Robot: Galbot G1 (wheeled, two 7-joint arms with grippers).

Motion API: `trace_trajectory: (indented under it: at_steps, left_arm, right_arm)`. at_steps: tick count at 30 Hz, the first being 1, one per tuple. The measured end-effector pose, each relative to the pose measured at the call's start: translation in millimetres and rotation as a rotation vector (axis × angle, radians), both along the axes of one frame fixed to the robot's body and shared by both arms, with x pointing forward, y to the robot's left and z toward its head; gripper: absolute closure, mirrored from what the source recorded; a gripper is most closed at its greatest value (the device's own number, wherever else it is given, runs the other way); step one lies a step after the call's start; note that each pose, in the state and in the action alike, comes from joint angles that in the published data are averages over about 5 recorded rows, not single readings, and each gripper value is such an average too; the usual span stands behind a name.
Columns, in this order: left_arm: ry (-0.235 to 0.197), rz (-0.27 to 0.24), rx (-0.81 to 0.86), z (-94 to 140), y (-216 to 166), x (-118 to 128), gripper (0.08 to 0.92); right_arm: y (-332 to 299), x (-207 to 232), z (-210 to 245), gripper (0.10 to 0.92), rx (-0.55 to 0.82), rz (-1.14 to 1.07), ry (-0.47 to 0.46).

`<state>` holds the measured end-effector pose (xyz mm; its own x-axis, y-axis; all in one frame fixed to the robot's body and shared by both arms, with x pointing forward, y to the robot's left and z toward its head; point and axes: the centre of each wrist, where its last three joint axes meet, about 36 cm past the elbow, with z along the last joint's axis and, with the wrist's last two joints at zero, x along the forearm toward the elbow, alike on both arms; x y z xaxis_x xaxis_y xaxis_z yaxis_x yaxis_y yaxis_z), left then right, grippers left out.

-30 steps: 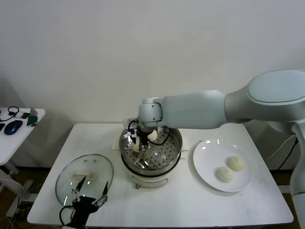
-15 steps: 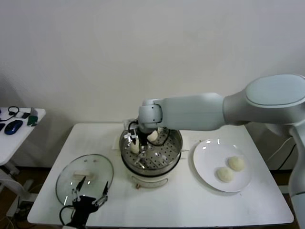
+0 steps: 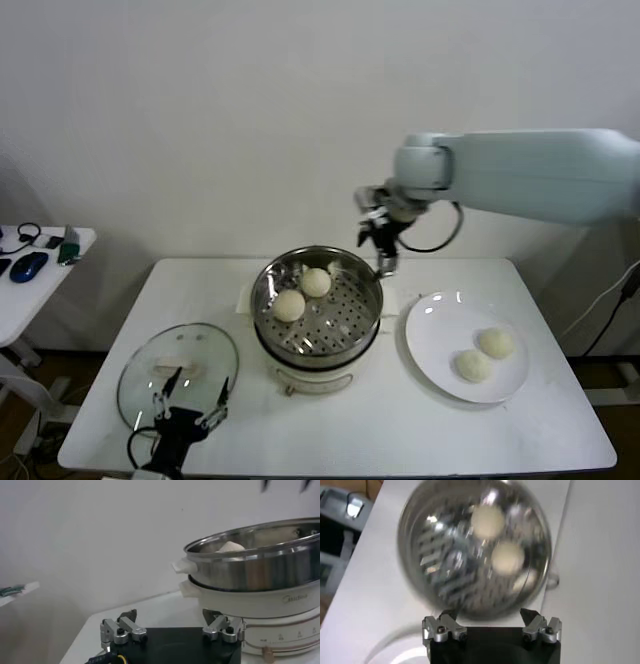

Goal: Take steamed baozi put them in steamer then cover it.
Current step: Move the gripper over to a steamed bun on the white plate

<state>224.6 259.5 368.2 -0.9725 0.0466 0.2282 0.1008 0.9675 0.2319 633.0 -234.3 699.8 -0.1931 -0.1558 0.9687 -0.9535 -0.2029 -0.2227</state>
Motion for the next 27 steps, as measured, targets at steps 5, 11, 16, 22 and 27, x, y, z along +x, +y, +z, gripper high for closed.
trace_trajectory:
  at_steps: [5,11,16,22,27]
  left_arm:
    - [0.001,0.002,-0.003,0,-1,1,0.177]
    - [0.002,0.004,-0.004,1,-3,1,0.177]
    - [0.001,0.007,-0.006,2,-4,-1,0.177]
    - [0.005,0.010,-0.004,1,-3,-3,0.177]
    - [0.006,0.010,-0.003,2,-3,-4,0.177]
  right_arm:
    - [-72,-22,-34,0.200,-0.022,-0.070,0.043]
    - [-124,-48,-92,0.200,-0.038,-0.129,0.093]
    - [-143,-63,-134,0.200,-0.053,-0.151,0.118]
    - [-154,-71,-171,0.200,-0.072,-0.179,0.119]
    - [-156,-73,-193,0.200,-0.085,-0.199,0.113]
